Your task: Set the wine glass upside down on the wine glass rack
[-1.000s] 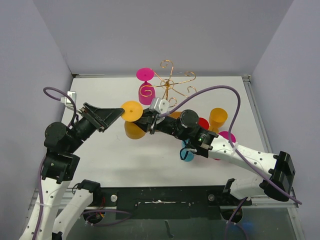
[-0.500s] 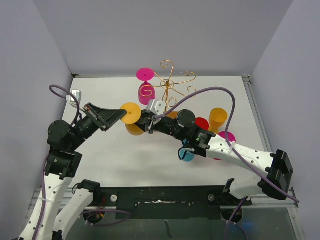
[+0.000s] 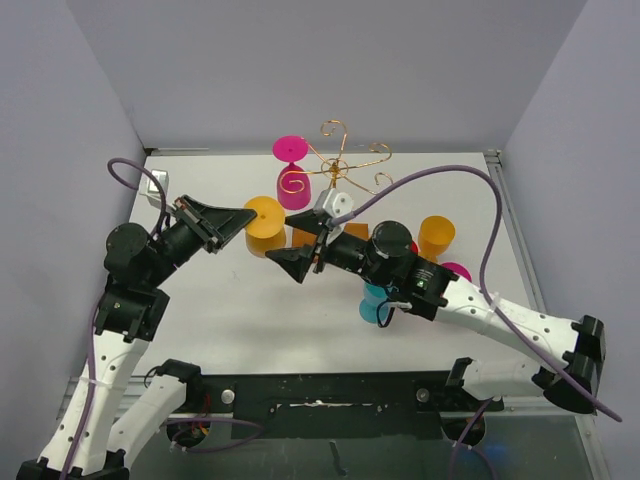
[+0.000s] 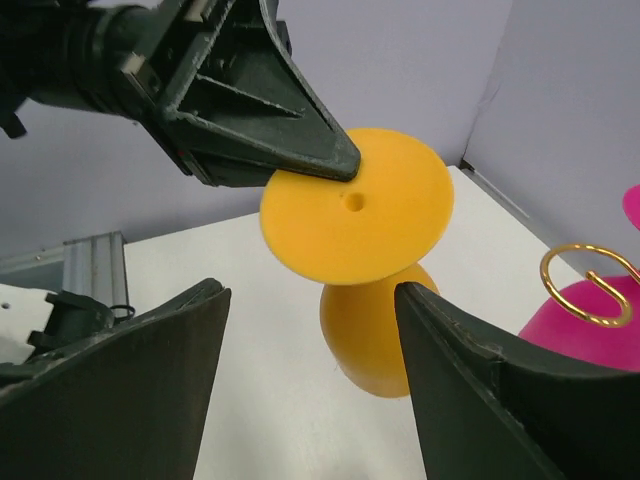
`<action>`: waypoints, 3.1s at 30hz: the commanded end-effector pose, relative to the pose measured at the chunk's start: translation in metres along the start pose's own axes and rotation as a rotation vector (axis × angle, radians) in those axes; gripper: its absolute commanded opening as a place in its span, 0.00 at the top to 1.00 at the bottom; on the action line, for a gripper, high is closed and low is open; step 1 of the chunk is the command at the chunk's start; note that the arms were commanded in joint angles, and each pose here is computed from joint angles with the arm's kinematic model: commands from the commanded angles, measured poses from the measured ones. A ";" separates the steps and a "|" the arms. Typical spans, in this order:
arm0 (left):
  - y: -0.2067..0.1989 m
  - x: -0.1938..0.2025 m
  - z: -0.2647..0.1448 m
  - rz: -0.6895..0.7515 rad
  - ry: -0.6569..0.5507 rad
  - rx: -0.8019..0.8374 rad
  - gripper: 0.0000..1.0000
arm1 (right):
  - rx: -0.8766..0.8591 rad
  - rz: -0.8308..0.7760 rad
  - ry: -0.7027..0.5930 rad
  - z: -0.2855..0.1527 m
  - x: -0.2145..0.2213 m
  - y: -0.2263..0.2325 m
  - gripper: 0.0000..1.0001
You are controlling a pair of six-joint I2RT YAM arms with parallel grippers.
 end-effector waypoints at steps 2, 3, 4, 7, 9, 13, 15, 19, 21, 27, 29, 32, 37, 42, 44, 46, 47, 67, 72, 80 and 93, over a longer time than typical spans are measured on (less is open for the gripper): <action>-0.007 -0.015 0.000 -0.008 -0.067 -0.037 1.00 | 0.083 0.153 -0.068 -0.037 -0.050 0.007 0.31; -0.004 -0.012 0.002 -0.017 -0.061 -0.048 1.00 | 0.099 0.175 -0.074 -0.042 -0.055 0.006 0.31; -0.002 -0.009 0.003 -0.026 -0.050 -0.059 1.00 | 0.110 0.201 -0.086 -0.048 -0.061 0.007 0.31; 0.003 0.003 0.007 -0.052 -0.005 -0.078 1.00 | 0.126 0.251 -0.133 -0.062 -0.079 0.010 0.31; 0.006 0.008 0.008 -0.064 0.016 -0.096 1.00 | 0.164 0.280 -0.174 -0.070 -0.093 0.007 0.31; 0.003 0.013 0.012 -0.062 0.065 -0.054 1.00 | 0.346 0.353 -0.276 -0.085 -0.115 -0.015 0.31; -0.003 0.017 0.015 -0.052 0.116 -0.014 1.00 | 0.409 0.373 -0.309 -0.090 -0.120 -0.023 0.31; -0.006 0.017 0.023 -0.041 0.155 0.001 1.00 | 0.473 0.374 -0.327 -0.097 -0.122 -0.031 0.31; -0.011 0.012 0.026 -0.046 0.142 0.014 1.00 | 0.494 0.360 -0.335 -0.100 -0.122 -0.035 0.31; -0.021 0.008 0.050 -0.093 0.179 0.066 1.00 | 0.551 0.311 -0.369 -0.111 -0.122 -0.045 0.31; -0.019 0.007 0.058 -0.099 0.186 0.046 1.00 | 0.555 0.306 -0.383 -0.116 -0.123 -0.045 0.31; -0.015 0.007 0.071 -0.109 0.193 0.040 1.00 | 0.566 0.301 -0.415 -0.126 -0.123 -0.046 0.31; -0.018 0.004 0.088 -0.115 0.192 0.050 1.00 | 0.602 0.288 -0.424 -0.133 -0.117 -0.052 0.31; -0.018 0.001 0.105 -0.110 0.197 0.038 1.00 | 0.617 0.281 -0.431 -0.134 -0.111 -0.055 0.31; -0.016 -0.003 0.111 -0.104 0.190 0.018 1.00 | 0.620 0.280 -0.437 -0.134 -0.110 -0.056 0.31; -0.015 -0.007 0.117 -0.094 0.180 -0.001 1.00 | 0.626 0.279 -0.438 -0.135 -0.108 -0.057 0.31; -0.015 -0.009 0.120 -0.092 0.171 -0.013 1.00 | 0.629 0.279 -0.436 -0.135 -0.107 -0.058 0.31; 0.004 -0.030 0.151 -0.091 0.049 -0.097 1.00 | 0.652 0.290 -0.440 -0.142 -0.095 -0.061 0.30; 0.009 -0.037 0.146 -0.082 0.004 -0.147 1.00 | 0.651 0.301 -0.440 -0.143 -0.093 -0.061 0.30; 0.010 -0.046 0.131 -0.089 -0.077 -0.178 1.00 | 0.652 0.311 -0.427 -0.141 -0.090 -0.061 0.30; 0.015 -0.044 0.117 -0.083 -0.106 -0.206 1.00 | 0.653 0.328 -0.417 -0.138 -0.087 -0.061 0.30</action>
Point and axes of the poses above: each gripper's point midway between its finger pads, its own z axis out along the fingers, its own y axis along the line the jaws close on, x = y × z, the point moved 4 cm from there along -z, back along the fingers, and after that the axes turned 9 degrees about z, right-handed, at the moved point
